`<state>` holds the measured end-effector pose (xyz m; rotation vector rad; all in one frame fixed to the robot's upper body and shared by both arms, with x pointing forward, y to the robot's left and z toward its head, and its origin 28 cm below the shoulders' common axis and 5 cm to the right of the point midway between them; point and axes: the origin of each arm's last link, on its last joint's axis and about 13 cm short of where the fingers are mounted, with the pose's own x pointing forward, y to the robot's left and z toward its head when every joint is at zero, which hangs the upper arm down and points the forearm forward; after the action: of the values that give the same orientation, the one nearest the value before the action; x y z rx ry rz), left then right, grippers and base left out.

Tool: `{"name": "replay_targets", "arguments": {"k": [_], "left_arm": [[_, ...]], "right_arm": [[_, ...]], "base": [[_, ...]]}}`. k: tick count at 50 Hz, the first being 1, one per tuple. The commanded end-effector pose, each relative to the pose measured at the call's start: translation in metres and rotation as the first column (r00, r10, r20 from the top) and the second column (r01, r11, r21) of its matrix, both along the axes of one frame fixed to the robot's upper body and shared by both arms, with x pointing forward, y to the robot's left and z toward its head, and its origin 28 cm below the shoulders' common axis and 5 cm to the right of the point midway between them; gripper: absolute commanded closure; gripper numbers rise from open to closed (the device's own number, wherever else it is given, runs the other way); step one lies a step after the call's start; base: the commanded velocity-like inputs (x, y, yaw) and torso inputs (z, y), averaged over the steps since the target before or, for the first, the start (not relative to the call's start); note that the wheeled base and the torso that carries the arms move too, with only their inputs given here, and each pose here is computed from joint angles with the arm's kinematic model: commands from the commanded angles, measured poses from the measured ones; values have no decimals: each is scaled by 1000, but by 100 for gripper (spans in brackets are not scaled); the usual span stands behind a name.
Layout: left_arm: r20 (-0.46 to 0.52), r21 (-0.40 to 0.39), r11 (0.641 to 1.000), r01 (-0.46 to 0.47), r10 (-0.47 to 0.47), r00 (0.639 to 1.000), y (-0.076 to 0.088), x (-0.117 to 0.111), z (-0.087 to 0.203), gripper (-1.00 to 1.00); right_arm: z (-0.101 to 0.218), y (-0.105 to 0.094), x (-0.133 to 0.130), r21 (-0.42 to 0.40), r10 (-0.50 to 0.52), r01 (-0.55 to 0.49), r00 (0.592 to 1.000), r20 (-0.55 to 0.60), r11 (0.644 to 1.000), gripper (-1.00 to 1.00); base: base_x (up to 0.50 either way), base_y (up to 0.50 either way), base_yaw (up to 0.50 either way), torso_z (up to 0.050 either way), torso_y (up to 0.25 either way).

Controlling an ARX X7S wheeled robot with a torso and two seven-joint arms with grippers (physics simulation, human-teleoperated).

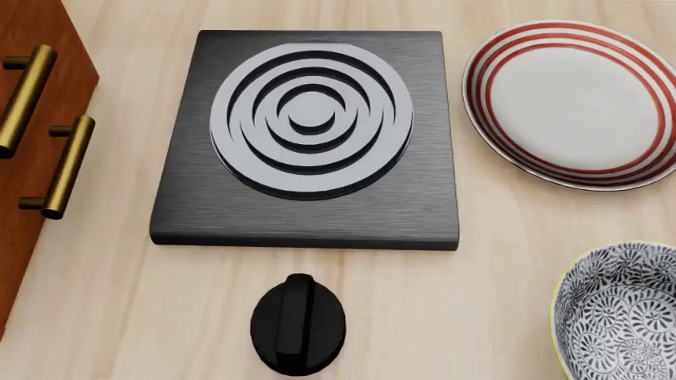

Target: Pick up the cream cheese and put it in the bowl.

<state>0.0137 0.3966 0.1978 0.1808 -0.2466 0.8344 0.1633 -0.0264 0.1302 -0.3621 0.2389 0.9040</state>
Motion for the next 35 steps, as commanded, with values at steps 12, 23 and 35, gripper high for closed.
{"name": "replay_targets", "arguments": {"k": [12,23,35], "left_arm": [[-11,3,1000,13,-13,1000,1,-1,0,-100],[-12,16,1000,14,-14,1000,-1,-3,-2,-100],[0,20,1000,2,-2,1000,1,-1,-18,-100]], "right_arm": [[-9,9,14,-40,18,-19,1000,-13,999,-100],[-17,13,17,-59,26,-28,999,-28,998,-100],[-23,14,23,-64,24,-27,999,-48,998,-100]], "base": [[0,0,0,0,0],[0,0,0,0,0],[0,0,0,0,0]]}}
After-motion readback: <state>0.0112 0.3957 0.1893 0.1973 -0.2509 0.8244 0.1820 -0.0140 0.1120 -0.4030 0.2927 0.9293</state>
